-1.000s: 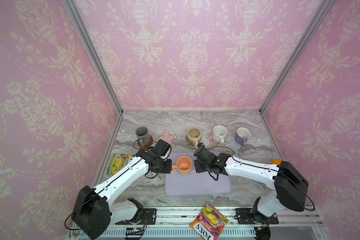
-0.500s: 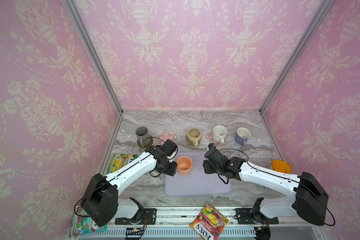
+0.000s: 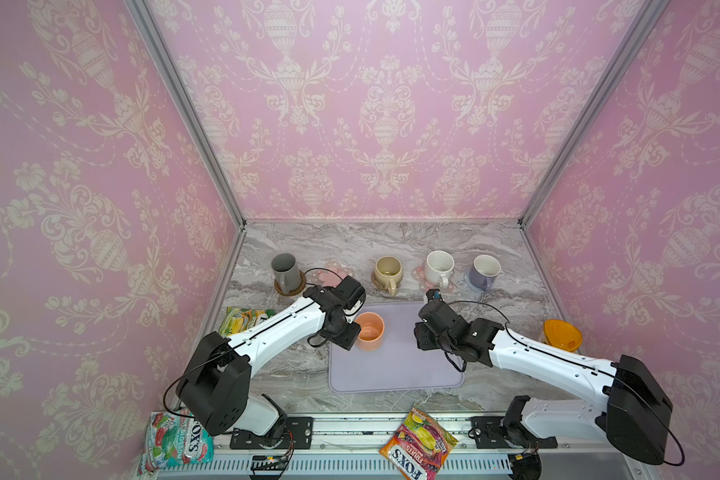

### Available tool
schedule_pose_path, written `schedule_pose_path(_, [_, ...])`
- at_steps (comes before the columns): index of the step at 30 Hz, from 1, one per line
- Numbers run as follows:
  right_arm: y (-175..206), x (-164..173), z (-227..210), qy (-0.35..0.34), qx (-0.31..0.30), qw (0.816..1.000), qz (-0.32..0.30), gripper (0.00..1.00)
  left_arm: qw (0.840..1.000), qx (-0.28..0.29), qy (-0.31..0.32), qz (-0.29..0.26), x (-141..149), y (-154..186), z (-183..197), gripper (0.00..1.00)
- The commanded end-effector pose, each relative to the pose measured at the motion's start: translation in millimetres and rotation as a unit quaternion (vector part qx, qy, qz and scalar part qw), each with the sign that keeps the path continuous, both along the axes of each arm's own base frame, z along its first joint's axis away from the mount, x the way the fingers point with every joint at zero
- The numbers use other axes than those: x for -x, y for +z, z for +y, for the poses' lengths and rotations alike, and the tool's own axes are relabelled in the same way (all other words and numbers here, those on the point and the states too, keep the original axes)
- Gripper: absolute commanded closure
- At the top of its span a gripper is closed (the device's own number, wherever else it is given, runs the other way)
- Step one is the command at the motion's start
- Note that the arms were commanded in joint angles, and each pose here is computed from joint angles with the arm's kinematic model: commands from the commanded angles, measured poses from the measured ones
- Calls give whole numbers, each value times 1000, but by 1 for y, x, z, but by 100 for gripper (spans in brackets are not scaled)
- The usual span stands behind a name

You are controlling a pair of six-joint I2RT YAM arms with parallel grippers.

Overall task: Place cups on coasters
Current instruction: Pick up the cup from the tray.

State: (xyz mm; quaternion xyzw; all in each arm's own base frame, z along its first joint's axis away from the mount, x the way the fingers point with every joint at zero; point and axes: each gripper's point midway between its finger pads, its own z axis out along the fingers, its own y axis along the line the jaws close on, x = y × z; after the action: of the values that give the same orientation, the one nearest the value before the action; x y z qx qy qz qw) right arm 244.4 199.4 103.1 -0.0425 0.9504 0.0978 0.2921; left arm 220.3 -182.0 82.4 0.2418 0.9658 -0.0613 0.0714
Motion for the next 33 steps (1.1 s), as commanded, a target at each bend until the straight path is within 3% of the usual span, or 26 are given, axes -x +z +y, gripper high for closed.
schedule_pose_path(1, [-1,2,-12,-21,5,1000,-2,40,999,27,-28,1,3,2,-18,46])
schedule_pose_path(11, [-5,9,-20,-34,-2,999,1,40,997,59,-47,8,27,-1,-51,47])
schedule_pose_path(17, [-6,11,-22,-35,-3,999,2,40,998,53,-40,7,32,-4,-52,47])
schedule_pose_path(33, [-6,10,-19,-38,-6,999,9,40,998,30,3,-49,19,-5,-39,52])
